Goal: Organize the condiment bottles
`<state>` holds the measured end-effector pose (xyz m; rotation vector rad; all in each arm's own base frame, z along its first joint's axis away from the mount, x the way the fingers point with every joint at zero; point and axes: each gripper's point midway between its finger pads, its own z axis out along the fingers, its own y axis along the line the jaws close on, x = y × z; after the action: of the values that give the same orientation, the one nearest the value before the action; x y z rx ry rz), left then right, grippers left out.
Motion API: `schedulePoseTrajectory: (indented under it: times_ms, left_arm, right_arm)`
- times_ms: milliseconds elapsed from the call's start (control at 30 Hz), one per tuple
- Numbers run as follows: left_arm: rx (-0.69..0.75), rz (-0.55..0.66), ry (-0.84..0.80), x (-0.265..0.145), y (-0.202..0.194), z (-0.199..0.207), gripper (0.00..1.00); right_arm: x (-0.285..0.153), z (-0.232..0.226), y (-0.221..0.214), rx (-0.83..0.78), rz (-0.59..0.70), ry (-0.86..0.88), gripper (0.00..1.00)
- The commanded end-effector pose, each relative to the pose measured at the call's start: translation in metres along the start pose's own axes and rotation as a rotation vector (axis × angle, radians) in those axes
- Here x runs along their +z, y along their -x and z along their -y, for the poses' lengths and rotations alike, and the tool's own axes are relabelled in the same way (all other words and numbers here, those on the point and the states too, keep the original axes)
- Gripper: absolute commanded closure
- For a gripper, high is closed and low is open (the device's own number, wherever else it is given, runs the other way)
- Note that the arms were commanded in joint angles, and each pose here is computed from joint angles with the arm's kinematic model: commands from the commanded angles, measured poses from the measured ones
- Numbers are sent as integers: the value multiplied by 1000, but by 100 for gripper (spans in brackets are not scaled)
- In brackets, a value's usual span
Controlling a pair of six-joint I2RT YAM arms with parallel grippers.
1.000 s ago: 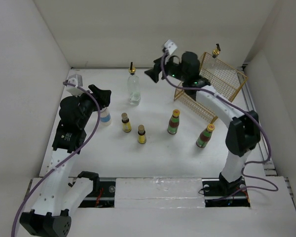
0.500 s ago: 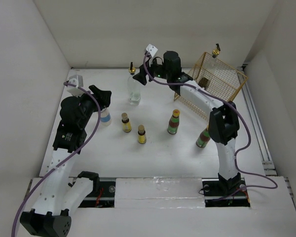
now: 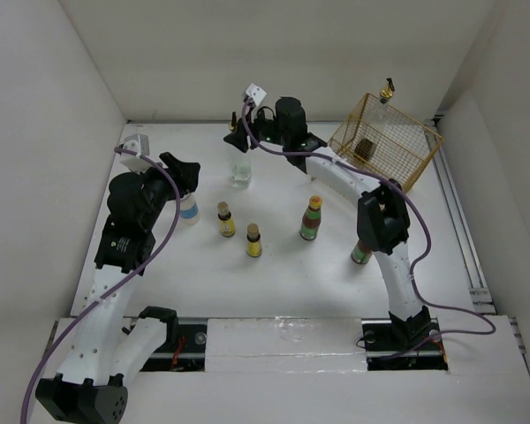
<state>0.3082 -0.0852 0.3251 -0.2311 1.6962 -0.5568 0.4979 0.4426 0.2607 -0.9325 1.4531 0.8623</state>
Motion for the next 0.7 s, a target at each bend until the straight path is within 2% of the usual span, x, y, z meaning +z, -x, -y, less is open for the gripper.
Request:
schedulePoseTrajectory:
  times_ms: [0,33,100,133,233,333,367,433,567,667]
  left_arm:
    - [0,29,-41,1,6,7,47]
    - [-1,29,-41,1,6,7,47]
    - [0,25,-49,1,5,9,47]
    - [0,25,-49,1,5,9,47]
    - [0,25,-49,1,5,9,47]
    - [0,20,-57,1,5,10,47]
    - [0,20,-57,1,5,10,47]
    - [1,28,-61,1,7,11,47]
    - [1,24,-69,1,6,13,47]
    - [1,19,-77,1,3,13,47]
  right_arm:
    - [0,-4,47,-12,166,-13,45]
    - [0,-3,56,-26,221,-20,48]
    - [0,-2,56,-1,248,-32,59]
    - [0,-4,62,31,270,-26,67]
    - [-14,2,83,46,346,-31,76]
    - [-34,2,120,50,426,-50,80]
    - [-50,2,147,37,473,-61,81]
    - [-68,0,175,24,517,-76,81]
    - [-135,4,259,-39,635,-159,83]
    - [-177,24,287,-65,654,-235,83]
